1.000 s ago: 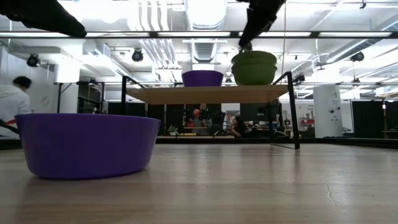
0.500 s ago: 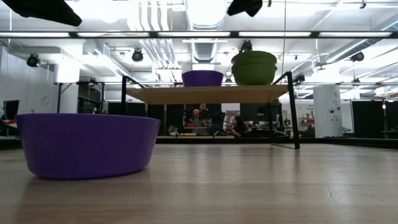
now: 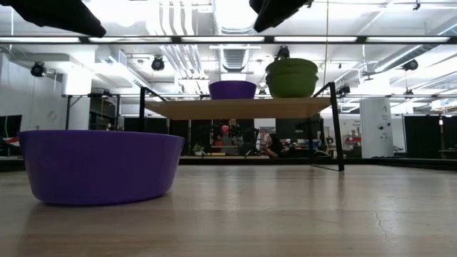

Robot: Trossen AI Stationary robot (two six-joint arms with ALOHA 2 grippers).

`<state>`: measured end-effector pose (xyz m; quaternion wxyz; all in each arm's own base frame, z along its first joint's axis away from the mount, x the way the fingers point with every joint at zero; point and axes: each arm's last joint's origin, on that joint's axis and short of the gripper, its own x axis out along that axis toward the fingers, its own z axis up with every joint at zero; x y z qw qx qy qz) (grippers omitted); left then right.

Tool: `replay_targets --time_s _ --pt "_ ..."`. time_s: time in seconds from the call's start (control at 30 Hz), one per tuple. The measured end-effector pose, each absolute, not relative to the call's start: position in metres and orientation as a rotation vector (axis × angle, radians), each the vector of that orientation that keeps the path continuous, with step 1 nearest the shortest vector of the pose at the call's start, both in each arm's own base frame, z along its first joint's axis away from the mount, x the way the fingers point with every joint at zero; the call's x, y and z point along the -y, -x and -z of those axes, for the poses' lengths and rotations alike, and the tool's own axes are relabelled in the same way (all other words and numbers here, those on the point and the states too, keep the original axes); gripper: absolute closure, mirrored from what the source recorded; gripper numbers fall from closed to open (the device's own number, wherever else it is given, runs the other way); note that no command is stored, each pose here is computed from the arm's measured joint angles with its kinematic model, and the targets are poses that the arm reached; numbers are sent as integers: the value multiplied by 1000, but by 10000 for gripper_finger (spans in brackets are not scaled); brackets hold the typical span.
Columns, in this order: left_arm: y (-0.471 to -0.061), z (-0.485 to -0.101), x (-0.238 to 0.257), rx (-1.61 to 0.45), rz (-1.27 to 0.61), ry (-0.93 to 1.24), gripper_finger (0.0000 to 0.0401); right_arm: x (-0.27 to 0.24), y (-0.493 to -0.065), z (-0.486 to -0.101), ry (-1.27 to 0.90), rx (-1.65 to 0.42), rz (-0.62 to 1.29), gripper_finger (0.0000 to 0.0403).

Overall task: Pick & Place Mini bowls
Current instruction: Stack the bottom blue bowl on top of the blue bowl on the shelf

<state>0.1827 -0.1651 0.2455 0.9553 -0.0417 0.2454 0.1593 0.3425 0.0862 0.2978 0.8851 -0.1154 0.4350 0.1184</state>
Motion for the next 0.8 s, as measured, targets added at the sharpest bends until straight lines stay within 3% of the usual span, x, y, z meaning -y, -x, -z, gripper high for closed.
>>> replay_targets --time_s 0.37,0.53,0.8 --pt "-185 -248 164 -477 -333 107 396 -144 -353 -262 373 -895 -441 360" --pt "-186 -249 164 -448 -359 184 385 -163 -369 -242 407 -816 -549 354" --pt "-186 -249 163 -423 -383 176 380 -176 -398 -215 485 -747 -554 299"
